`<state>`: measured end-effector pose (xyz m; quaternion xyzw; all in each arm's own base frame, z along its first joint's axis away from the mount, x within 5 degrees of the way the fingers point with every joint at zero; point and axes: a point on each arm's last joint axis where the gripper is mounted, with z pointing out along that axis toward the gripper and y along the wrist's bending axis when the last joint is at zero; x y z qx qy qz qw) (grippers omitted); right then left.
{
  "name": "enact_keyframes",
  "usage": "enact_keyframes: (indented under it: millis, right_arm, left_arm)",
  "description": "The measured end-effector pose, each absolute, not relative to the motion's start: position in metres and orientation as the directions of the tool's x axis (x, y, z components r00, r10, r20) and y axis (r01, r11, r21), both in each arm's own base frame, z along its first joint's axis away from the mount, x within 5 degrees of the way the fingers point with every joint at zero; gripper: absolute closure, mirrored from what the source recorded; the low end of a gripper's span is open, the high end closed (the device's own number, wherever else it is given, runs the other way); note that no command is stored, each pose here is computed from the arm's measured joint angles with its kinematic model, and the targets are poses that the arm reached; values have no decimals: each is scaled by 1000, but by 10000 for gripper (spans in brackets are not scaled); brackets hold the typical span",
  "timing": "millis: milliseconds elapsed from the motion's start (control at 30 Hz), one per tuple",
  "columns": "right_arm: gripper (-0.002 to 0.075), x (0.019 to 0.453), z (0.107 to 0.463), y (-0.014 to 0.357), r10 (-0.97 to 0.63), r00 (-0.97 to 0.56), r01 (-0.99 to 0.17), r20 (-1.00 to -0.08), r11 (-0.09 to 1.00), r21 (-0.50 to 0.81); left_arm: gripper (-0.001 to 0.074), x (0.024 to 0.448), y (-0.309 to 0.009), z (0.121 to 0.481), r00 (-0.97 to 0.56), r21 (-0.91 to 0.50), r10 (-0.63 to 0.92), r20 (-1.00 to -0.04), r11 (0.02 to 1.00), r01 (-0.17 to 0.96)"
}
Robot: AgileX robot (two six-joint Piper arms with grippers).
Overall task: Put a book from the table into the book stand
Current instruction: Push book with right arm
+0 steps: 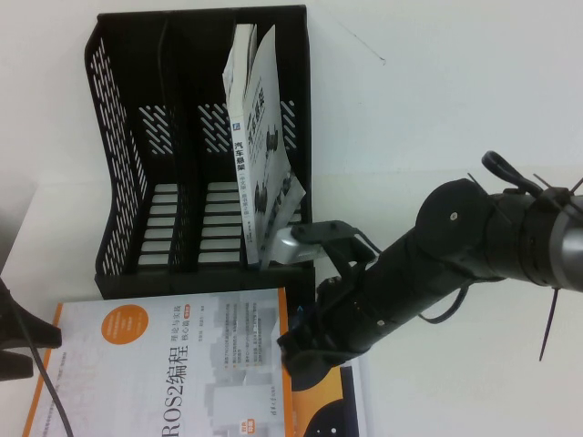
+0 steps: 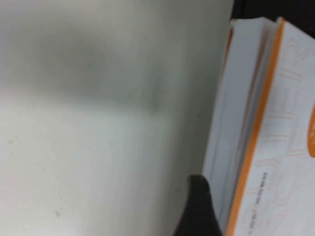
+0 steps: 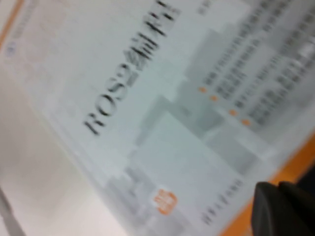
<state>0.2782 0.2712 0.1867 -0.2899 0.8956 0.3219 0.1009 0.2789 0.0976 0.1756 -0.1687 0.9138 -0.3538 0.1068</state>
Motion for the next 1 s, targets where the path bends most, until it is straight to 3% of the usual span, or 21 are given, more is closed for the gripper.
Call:
enact_keyframes:
  millis: [333,533,1000]
  right_arm:
    - [722,289,170,255,-433,-861,-507,-266,705,495]
    - [722,287,157,258,-424,-882,-464,-204,709,531]
    - [722,290,146,268,-356,-916,-387,-183,669,634]
  left_arm:
    - [259,273,117,169,-882,-706,-471,-21,631,-320]
    - [259,276,113,170,-885,-779,-465,-13,560,-282]
    - [259,280,115,153,-887,-790,-460,27,534,-301]
